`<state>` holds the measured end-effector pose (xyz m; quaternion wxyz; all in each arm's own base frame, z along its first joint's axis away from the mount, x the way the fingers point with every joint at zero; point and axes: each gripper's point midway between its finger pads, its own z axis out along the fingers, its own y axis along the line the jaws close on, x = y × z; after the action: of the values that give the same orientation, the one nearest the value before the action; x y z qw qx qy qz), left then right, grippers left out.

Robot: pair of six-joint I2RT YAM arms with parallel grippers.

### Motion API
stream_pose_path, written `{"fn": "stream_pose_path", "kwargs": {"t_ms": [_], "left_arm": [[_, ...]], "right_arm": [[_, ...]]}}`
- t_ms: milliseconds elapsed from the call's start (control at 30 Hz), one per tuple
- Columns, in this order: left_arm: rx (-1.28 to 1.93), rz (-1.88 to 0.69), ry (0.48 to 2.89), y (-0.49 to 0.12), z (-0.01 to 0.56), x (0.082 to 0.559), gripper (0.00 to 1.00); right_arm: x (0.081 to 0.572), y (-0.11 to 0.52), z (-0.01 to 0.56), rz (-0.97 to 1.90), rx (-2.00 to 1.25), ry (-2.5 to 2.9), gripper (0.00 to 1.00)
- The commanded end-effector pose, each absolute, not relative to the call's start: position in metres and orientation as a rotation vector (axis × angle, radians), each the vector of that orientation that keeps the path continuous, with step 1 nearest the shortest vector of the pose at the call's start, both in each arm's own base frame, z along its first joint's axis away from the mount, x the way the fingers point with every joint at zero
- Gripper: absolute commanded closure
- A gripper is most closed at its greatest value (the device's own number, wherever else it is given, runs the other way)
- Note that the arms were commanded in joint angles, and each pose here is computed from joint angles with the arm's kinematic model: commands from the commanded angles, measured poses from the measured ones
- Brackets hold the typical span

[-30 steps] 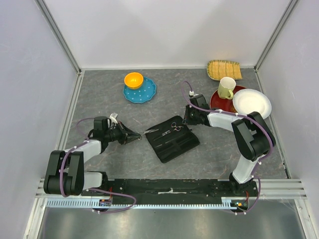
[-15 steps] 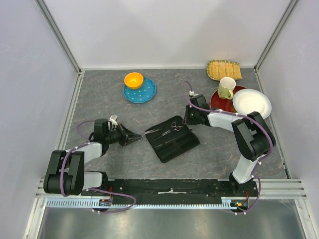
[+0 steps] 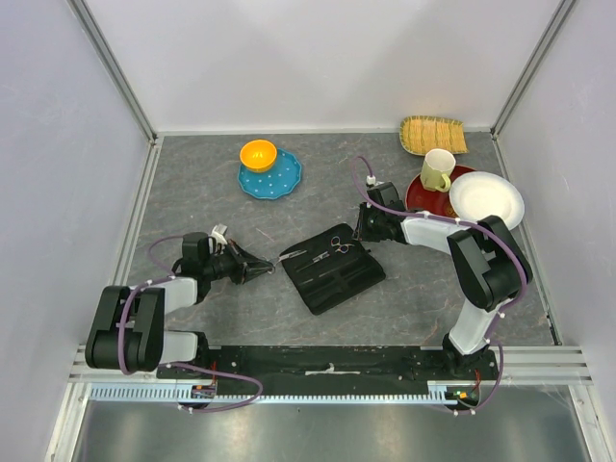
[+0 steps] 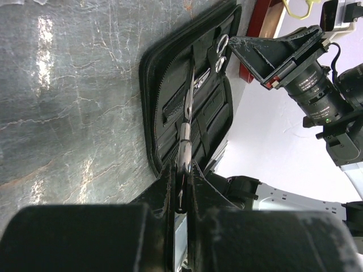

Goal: Sort the hair-cutting tools

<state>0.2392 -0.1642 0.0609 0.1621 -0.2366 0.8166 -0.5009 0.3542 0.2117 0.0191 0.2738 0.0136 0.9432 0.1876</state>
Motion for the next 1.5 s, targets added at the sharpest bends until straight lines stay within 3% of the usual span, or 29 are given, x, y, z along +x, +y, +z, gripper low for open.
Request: {"fn": "stream_pose_path", "kwargs": {"t_ms": [0, 300, 1033, 1467], "left_arm": [[-0.652, -1.486, 2.314, -0.170, 0.065, 0.236, 0.98], [-0.512, -1.641, 2.215, -0.184, 0.093, 0.241, 0.98], [-0.490, -1.777, 2.119, -0.200, 0.093, 0.250, 0.98], [-0.541, -1.702, 2.067, -0.206, 0.096, 0.277, 0.98]], "right_arm": [[0.317, 0.208, -0.016, 0.485, 0.036, 2.710, 0.78], [0.320, 0.212, -0.015, 0.499, 0.041, 2.708, 0.79], [0.318, 0.216, -0.016, 0.533, 0.061, 2.720, 0.81], [0.302, 0.230, -0.003, 0.659, 0.253, 2.683, 0.94]]}}
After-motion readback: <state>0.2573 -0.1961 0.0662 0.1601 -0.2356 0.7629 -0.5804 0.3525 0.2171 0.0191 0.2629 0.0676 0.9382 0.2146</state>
